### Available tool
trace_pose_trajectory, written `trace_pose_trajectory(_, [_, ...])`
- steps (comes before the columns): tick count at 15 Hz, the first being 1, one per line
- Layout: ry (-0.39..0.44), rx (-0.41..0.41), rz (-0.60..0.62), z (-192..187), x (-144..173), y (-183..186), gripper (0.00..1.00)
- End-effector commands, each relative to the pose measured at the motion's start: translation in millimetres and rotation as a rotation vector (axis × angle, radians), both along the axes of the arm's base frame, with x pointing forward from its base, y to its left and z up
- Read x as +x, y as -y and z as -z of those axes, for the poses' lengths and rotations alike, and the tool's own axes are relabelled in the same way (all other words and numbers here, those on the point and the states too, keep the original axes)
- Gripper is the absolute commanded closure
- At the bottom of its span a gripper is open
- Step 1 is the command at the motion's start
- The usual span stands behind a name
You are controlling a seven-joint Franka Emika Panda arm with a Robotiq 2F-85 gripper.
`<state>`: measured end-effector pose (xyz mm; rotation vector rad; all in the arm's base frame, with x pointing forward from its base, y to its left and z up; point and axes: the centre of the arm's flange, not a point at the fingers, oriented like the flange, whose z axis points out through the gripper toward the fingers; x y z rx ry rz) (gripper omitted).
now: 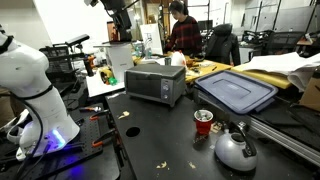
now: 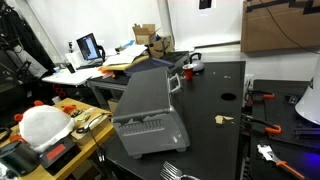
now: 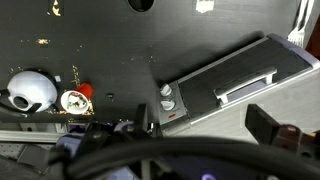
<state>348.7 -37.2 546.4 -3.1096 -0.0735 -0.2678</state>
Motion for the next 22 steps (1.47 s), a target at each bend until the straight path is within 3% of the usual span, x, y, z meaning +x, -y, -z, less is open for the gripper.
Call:
trace_pose_trajectory(1, [0.0, -0.009, 0.012, 4.9, 2.8, 4.2, 0.0])
trace_pose_trajectory(11, [0.009, -0.042, 0.016, 73.5, 12.7, 58.8, 0.0])
trace_pose_trajectory(15, [-0.005, -0.012, -0.059, 108.8, 9.6, 87.7, 0.0])
trace_pose_trajectory(22, [-0.069, -0.032, -0.238, 153.7, 10.9, 130.8, 0.0])
